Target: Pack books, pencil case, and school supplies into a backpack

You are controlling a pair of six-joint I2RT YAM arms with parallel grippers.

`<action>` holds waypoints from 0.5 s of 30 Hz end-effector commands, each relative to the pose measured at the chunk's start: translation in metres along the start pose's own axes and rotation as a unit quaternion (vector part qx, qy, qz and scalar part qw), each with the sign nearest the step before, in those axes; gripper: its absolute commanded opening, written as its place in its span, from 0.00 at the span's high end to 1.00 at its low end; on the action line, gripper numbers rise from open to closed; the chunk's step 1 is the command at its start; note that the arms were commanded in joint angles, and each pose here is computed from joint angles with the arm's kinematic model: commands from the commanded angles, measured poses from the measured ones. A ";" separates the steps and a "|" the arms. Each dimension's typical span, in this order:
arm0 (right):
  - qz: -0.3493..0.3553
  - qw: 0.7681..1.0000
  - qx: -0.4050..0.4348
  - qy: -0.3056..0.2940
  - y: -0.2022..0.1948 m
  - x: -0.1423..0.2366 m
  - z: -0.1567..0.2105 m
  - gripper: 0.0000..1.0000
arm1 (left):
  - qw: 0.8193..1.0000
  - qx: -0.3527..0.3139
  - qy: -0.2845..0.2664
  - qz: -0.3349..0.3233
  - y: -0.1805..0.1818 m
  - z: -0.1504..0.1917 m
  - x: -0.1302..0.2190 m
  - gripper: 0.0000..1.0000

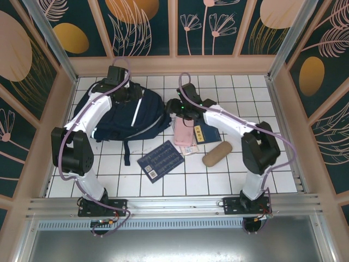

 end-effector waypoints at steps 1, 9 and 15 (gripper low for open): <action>0.114 0.993 0.013 -0.024 -0.058 0.028 0.003 0.34 | 0.998 0.027 0.002 0.050 -0.011 0.002 0.003 0.50; 0.118 0.992 -0.039 -0.019 -0.148 0.056 0.015 0.36 | 0.993 0.038 0.036 0.107 -0.066 0.045 -0.005 0.51; 0.074 0.996 -0.048 0.007 -0.185 0.055 0.023 0.39 | 0.988 0.031 0.090 0.119 -0.119 0.108 -0.035 0.55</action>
Point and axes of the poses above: each hand's point on the last joint's axis, 136 mm out from that joint toward the fingers, its own x axis back along the fingers, its own y axis along the line the jaws close on, z = x × y, the point moved 4 cm from there along x, back along the fingers, and after that the axes turned 10 degrees about x, right-handed, at the moved point
